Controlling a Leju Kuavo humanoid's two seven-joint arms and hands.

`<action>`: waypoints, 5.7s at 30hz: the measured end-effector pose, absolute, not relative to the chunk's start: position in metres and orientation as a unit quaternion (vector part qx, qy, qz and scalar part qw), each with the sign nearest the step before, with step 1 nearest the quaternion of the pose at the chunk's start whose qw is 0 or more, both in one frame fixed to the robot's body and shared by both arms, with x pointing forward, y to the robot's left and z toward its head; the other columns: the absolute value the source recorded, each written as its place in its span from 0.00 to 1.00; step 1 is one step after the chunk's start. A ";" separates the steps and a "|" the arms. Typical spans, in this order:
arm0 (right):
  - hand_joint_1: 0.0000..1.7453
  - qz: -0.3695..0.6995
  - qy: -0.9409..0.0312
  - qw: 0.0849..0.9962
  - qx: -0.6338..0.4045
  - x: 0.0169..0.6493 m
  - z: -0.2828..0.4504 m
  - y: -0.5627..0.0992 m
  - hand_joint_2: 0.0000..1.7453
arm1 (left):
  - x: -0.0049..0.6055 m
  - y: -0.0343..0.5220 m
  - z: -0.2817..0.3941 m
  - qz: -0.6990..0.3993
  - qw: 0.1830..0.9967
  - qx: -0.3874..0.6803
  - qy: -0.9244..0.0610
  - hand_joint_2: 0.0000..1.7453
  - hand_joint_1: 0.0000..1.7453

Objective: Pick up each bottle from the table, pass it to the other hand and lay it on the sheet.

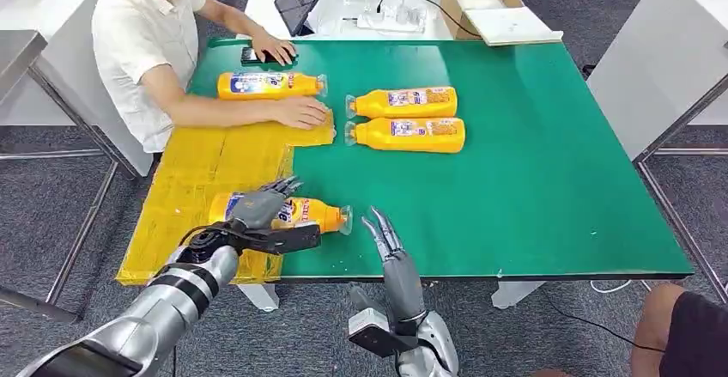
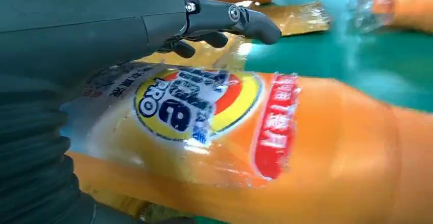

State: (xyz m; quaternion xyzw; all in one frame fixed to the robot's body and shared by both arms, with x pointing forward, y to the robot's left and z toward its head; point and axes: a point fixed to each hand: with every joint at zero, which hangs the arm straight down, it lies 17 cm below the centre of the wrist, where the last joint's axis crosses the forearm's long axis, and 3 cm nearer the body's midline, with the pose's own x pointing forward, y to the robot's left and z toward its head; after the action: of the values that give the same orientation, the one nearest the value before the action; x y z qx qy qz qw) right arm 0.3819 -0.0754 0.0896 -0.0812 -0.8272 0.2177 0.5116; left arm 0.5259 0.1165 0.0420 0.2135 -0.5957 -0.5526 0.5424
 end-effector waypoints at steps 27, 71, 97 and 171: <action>0.00 0.214 -0.825 0.516 -0.089 0.381 0.084 -0.080 0.00 | 0.484 0.144 0.212 -0.120 0.484 0.093 -0.862 1.00 0.00; 0.00 0.392 -0.641 0.541 -0.378 0.430 0.043 -0.255 1.00 | 0.427 0.152 0.193 0.029 0.557 -0.062 -0.828 1.00 0.00; 0.00 0.457 -0.545 0.516 -0.478 0.475 0.022 -0.313 1.00 | 0.432 0.147 0.195 0.018 0.556 -0.066 -0.828 1.00 0.00; 1.00 0.089 -0.795 0.521 -0.298 0.447 0.138 -0.263 1.00 | 0.401 0.132 0.166 0.078 0.593 -0.117 -0.793 1.00 0.00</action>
State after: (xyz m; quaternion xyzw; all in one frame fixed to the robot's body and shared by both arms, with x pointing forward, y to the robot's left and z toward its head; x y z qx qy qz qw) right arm 0.4470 -0.2626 0.1379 -0.2980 -0.7949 0.0894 0.5209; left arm 0.4008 0.1316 0.1659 -0.1173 -0.7929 0.0783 0.5928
